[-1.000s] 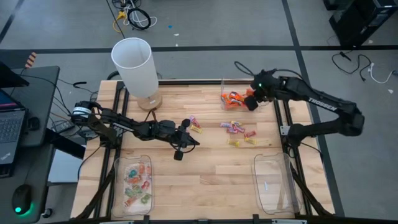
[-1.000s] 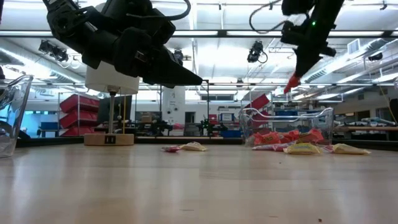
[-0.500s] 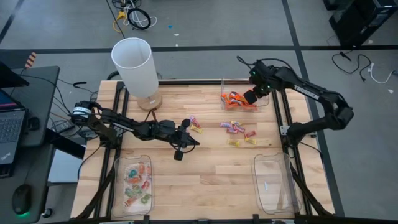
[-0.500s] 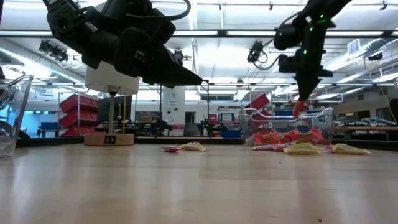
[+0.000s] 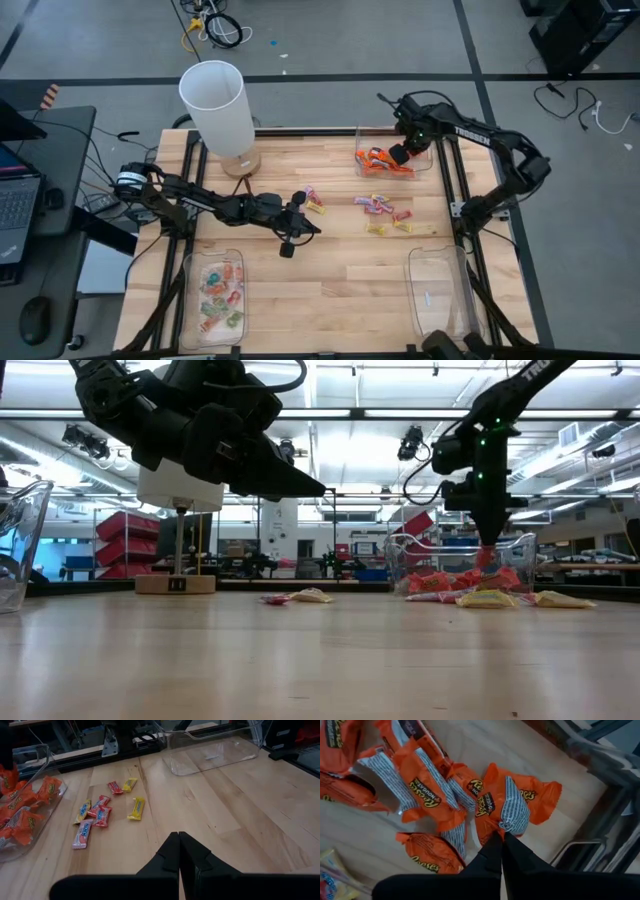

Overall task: Sort candy
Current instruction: Put the large orange chocolate bar into the top right transparent bin, then put the yellow candy into the bottom right transparent bin

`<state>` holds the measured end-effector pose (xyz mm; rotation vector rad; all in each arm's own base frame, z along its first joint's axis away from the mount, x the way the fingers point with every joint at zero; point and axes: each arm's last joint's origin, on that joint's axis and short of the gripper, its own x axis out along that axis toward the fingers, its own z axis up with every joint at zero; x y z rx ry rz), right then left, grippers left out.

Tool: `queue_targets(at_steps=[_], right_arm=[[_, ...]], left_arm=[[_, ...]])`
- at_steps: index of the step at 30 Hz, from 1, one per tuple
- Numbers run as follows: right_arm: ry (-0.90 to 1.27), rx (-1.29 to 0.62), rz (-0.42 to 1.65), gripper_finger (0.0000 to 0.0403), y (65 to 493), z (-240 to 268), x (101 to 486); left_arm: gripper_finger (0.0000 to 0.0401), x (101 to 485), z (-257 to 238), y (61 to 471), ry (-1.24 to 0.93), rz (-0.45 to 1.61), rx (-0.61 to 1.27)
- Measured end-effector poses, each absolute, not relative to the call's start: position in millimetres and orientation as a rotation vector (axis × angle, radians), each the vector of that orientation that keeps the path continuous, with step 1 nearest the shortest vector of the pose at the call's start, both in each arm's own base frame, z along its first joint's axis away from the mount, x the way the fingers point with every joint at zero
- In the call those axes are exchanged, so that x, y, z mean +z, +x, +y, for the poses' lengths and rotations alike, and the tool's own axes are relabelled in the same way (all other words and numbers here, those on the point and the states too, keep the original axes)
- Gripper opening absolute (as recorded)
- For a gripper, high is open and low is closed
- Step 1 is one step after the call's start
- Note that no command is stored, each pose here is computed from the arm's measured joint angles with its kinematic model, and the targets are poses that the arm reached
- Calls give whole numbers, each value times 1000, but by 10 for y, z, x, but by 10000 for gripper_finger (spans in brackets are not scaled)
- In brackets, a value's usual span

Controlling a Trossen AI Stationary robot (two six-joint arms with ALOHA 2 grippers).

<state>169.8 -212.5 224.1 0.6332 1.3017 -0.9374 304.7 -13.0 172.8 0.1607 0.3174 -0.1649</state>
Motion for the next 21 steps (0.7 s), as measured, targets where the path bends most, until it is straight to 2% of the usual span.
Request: queue_targets(at_steps=[14,21], right_arm=[[660,-911,1374,56,1680,-2068,2213],[581,-883,1274,56,1719,-1871,2462]], left_arm=[[1,1723,-130,3045,157,323,-165],[1,1690,-129,3033,104,365,-158]])
